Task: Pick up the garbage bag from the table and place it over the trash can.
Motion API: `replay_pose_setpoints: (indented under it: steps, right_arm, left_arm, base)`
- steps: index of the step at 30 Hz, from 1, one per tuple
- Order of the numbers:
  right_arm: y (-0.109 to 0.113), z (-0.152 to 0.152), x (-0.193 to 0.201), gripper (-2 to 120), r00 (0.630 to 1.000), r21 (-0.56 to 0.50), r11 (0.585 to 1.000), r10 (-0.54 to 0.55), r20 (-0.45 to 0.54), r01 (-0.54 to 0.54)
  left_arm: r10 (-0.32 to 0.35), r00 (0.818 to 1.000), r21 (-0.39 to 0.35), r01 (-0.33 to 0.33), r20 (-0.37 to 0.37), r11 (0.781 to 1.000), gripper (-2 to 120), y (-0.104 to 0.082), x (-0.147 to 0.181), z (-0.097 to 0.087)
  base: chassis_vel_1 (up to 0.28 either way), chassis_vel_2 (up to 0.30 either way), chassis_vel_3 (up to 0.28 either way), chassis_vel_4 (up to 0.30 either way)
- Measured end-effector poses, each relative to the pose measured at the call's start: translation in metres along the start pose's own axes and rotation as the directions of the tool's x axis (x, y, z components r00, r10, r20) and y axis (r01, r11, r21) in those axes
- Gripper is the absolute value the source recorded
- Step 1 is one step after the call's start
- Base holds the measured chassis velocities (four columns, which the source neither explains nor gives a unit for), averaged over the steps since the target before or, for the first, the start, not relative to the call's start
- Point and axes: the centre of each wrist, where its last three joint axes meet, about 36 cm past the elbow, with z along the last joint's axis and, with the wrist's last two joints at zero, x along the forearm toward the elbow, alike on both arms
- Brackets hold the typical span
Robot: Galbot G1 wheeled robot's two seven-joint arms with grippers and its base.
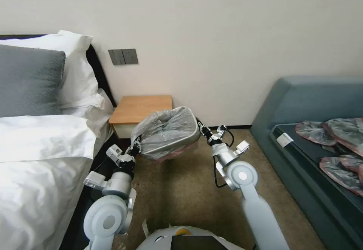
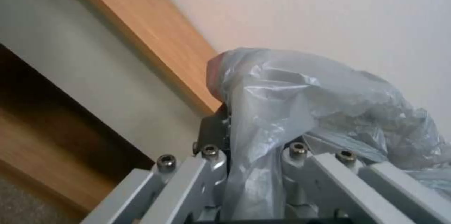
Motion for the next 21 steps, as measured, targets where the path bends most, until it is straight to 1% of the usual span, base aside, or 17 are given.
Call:
replay_pose_setpoints:
  steps: [5,7,8,10,11,12,13,15,17,18,19,21]
  right_arm:
    - [0.0,0.0,0.001,0,1.0,0.024,1.0,0.01,0.004,-0.01]
    - [0.002,0.0,0.004,9,1.0,0.033,0.999,0.007,0.004,-0.007]
    - [0.002,0.0,0.004,9,1.0,0.033,0.999,0.007,0.004,-0.007]
    - [0.003,-0.001,0.007,17,1.0,0.035,0.999,0.004,0.005,-0.004]
    - [0.002,-0.001,0.01,24,1.0,0.035,0.999,0.003,0.006,-0.003]
    - [0.002,-0.001,0.01,24,1.0,0.035,0.999,0.003,0.006,-0.003]
    - [0.0,-0.001,0.012,27,1.0,0.035,0.999,0.002,0.006,-0.003]
    - [-0.007,-0.002,0.018,39,1.0,0.034,0.999,0.01,0.005,-0.01]
    - [-0.008,-0.002,0.02,40,1.0,0.033,0.999,0.012,0.004,-0.012]
    - [-0.01,-0.004,0.026,48,1.0,0.031,0.999,0.013,0.003,-0.013]
    - [-0.01,-0.004,0.026,48,1.0,0.031,0.999,0.013,0.003,-0.013]
    - [-0.005,-0.01,0.036,60,1.0,0.035,0.999,0.0,0.012,0.0]
  left_arm:
    - [0.001,1.0,0.004,-0.001,0.003,1.0,8,0.0,0.0,-0.001]
    - [0.001,1.0,0.004,-0.001,0.004,1.0,8,0.0,0.0,-0.001]
    - [0.001,1.0,0.004,-0.001,0.004,1.0,8,0.0,0.0,-0.001]
    - [0.002,1.0,0.003,-0.002,0.006,1.0,8,0.0,0.0,-0.001]
    - [-0.001,1.0,0.002,0.001,0.005,1.0,8,0.001,-0.001,0.0]
    - [-0.001,1.0,0.002,0.001,0.005,1.0,8,0.001,-0.001,0.0]
    - [-0.004,1.0,0.0,0.004,0.004,1.0,8,0.002,-0.003,0.0]
    - [-0.012,1.0,-0.004,0.012,0.002,1.0,8,0.004,-0.005,0.002]
    - [-0.014,1.0,-0.005,0.014,0.002,1.0,8,0.005,-0.005,0.002]
    - [-0.017,1.0,-0.008,0.017,0.002,1.0,8,0.006,-0.006,0.003]
    - [-0.017,1.0,-0.008,0.017,0.002,1.0,8,0.006,-0.006,0.003]
    - [-0.025,1.0,-0.023,0.025,0.007,0.999,8,0.008,-0.01,0.005]
  base:
    - [0.0,0.0,0.0,0.0]
    - [0.0,0.0,0.0,0.0]
    - [0.0,0.0,0.0,0.0]
    - [0.0,0.0,0.0,0.0]
    - [0.0,0.0,0.0,0.0]
    - [0.0,0.0,0.0,0.0]
    - [0.0,0.0,0.0,0.0]
    - [0.0,0.0,0.0,0.0]
    - [0.0,0.0,0.0,0.0]
    - [0.0,0.0,0.0,0.0]
    - [0.0,0.0,0.0,0.0]
    - [0.0,0.0,0.0,0.0]
